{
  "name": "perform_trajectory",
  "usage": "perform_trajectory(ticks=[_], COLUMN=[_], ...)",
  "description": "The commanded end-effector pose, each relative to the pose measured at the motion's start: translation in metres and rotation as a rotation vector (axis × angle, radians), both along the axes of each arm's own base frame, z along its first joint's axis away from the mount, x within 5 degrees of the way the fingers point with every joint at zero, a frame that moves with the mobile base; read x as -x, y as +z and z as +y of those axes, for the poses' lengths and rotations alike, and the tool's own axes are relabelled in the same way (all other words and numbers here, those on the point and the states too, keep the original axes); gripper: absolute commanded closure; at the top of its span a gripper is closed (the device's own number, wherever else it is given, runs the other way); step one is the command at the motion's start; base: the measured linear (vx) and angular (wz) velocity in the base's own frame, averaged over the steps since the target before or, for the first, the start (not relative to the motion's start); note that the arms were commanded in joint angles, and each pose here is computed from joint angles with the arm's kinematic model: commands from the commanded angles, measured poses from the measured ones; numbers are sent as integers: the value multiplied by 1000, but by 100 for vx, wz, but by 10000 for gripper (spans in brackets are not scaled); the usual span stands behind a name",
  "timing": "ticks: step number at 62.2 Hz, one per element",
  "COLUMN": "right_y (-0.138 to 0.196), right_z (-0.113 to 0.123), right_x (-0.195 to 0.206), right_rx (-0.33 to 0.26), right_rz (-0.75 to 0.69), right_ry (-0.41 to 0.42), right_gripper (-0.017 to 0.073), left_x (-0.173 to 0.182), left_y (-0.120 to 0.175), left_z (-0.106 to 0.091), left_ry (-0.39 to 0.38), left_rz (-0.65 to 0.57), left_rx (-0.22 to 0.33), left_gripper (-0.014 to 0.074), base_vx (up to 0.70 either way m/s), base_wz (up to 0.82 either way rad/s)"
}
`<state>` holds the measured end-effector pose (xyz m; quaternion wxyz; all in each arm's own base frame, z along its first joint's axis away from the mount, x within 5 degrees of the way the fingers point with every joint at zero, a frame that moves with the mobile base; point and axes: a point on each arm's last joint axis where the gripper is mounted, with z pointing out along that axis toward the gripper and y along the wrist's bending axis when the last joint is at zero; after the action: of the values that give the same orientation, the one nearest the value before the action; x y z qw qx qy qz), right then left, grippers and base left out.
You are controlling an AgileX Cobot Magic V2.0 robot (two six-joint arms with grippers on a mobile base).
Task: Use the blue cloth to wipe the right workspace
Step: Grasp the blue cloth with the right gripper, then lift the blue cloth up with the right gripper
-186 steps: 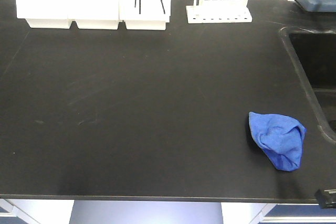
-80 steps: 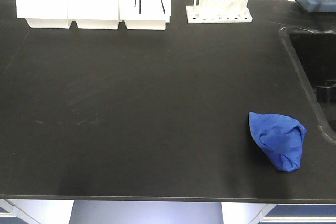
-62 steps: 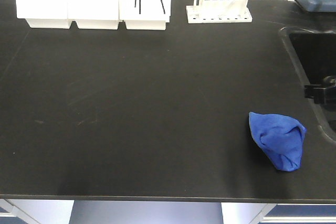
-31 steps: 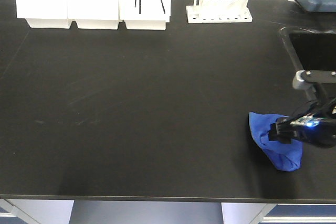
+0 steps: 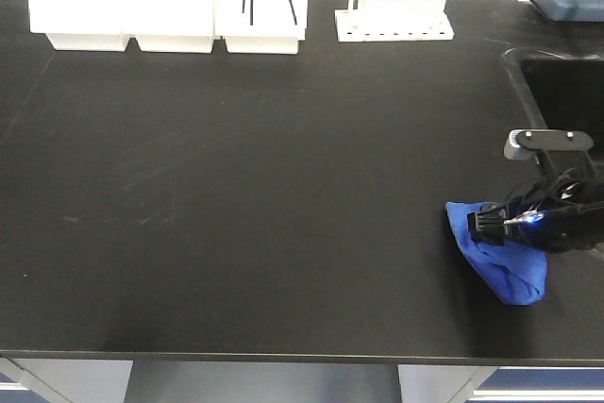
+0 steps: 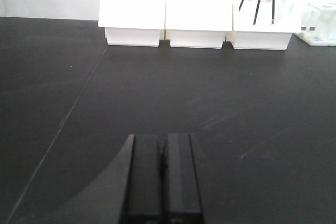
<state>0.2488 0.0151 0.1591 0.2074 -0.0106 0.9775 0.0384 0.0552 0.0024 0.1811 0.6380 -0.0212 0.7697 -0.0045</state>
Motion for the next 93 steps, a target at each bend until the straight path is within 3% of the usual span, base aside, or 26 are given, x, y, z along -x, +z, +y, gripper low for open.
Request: perform_trajectory(ticks=[1,13,25,32,50,60,72,81,93], right_y=[12,25,65,103,183,162,111,103,104], right_z=[-2,-2,-2,-2,-4,-7,-14,-17,-18], right_x=[-10,-6,10,31,121,150,148,150,150], right_rx=[7,3,-3,-7,-10,28,78,102,103], right_rz=[-93,-134,-276,-431,-871,-974,-1158,-1293,-1308], right_ry=[-5,-5,0,6,23,36,-34,-77,-82], right_gripper=[116,575,566,565,564,564,564,562,559], left_x=[-1,-1,-1,-1,-1,-1,-1,-1,-1], left_y=[-2,-2,-2,-2,-2,-2,-2,-2,-2], left_z=[-1,-1,-1,-1,-1,-1,-1,-1,-1], left_ry=[-15,-15,-15,-15,-15,-15,-15,-15,-15], left_rz=[-65,-65,-65,-65,-65,-65,-65,-65,-65], left_rx=[8,8,8,8,8,8,8,8,8], left_gripper=[599,599,599,599,599,599,599,599,599], base_vx=[0,0,0,0,0,0,0,0,0], base_wz=[0,0,0,0,0,0,0,0,0])
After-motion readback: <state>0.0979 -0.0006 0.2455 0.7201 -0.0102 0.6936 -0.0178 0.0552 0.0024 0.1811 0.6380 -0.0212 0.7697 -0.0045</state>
